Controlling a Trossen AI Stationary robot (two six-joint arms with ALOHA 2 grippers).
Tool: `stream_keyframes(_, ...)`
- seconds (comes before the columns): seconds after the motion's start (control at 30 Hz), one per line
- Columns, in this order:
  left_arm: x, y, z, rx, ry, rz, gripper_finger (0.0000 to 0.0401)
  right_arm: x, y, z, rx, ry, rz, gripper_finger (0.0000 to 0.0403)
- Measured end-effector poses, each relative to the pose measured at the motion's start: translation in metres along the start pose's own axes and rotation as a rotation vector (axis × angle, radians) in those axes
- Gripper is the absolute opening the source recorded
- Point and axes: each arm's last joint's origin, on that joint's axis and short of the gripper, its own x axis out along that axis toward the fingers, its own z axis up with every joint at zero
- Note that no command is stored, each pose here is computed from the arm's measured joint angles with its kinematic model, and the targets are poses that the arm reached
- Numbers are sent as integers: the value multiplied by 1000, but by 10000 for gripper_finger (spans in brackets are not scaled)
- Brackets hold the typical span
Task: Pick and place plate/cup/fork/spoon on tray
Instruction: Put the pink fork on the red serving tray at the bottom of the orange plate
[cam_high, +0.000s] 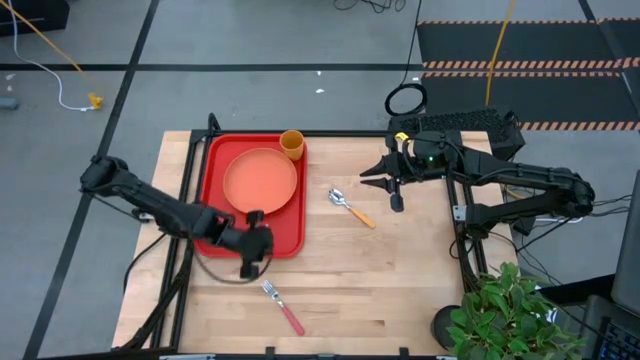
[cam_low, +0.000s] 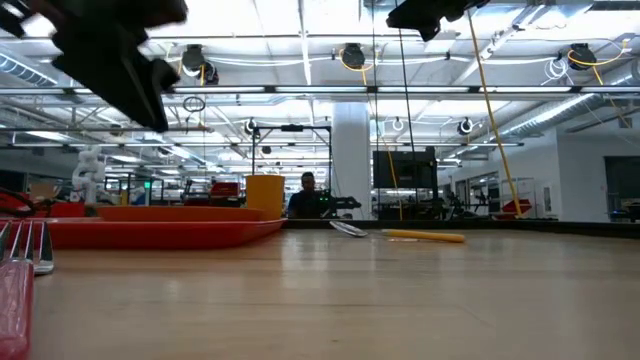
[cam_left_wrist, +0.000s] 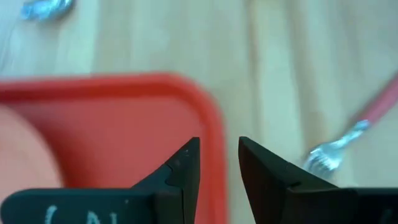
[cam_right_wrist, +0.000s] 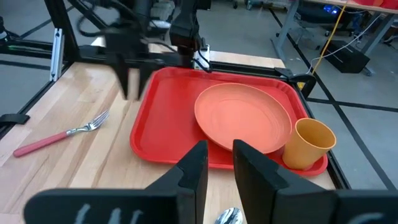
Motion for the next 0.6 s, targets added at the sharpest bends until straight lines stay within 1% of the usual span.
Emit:
stream_keyframes(0.1, -5, -19, 1, 50, -77, -27, 113, 4, 0, -6, 11, -14, -3, 66)
stream_keyframes(0.2, -9, -35, 2, 84, -146, -53, 113, 6, 0, -5, 28, -52, -9, 66)
stream_keyframes(0.27, -11, -44, 0, 102, -168, -59, 113, 8, -1, -3, 53, -77, -11, 66)
stream_keyframes(0.47, -4, -68, -7, 129, -171, -89, 113, 8, 0, -1, 143, -108, -5, 66)
stream_keyframes(0.6, 3, -81, -11, 146, -168, -112, 113, 9, 4, 0, 166, -104, 14, 66)
